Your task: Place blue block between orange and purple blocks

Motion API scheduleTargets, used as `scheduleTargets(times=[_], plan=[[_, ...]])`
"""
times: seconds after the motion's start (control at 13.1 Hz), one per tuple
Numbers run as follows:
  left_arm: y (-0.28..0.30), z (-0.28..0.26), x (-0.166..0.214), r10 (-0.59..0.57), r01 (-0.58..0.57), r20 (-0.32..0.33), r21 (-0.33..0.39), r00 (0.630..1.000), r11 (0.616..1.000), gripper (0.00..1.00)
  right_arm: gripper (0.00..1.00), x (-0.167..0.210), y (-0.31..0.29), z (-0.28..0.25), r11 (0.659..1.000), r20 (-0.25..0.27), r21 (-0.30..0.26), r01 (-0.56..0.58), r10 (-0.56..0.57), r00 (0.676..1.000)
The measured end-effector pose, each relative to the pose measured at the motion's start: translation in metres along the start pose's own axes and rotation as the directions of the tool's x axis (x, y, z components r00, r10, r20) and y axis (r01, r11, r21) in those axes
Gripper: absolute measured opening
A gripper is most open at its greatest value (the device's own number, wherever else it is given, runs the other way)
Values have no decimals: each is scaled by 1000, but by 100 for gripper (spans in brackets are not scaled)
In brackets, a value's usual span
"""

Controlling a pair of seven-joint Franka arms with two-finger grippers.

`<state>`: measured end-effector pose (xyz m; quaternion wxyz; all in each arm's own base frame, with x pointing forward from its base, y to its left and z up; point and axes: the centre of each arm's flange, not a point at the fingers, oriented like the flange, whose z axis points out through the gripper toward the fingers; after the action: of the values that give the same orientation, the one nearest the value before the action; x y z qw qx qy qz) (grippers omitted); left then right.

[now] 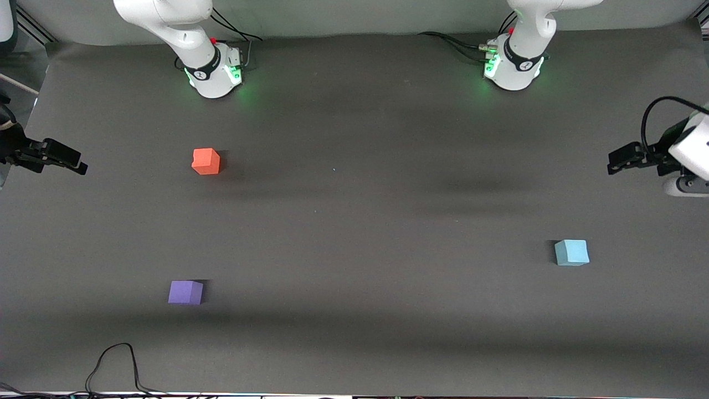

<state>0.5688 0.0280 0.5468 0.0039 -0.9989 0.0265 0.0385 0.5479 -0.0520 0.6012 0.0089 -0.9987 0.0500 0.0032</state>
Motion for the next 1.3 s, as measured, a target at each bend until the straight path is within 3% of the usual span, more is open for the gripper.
scheduleTargets(times=[0.23, 0.84, 1.3], plan=[[-37, 38, 9, -8, 8, -16, -2, 1000, 1000, 100, 100, 0, 0, 0, 1000, -1, 0, -1, 1, 1000], [-41, 208, 45, -2, 2, -73, 5, 997, 1000, 100, 100, -3, -9, -1, 1000, 14, -1, 12, -12, 1000], [-41, 307, 73, 5, -2, -169, 19, 986, 1000, 100, 100, -4, -15, -3, 999, 10, -27, 29, -28, 1000]])
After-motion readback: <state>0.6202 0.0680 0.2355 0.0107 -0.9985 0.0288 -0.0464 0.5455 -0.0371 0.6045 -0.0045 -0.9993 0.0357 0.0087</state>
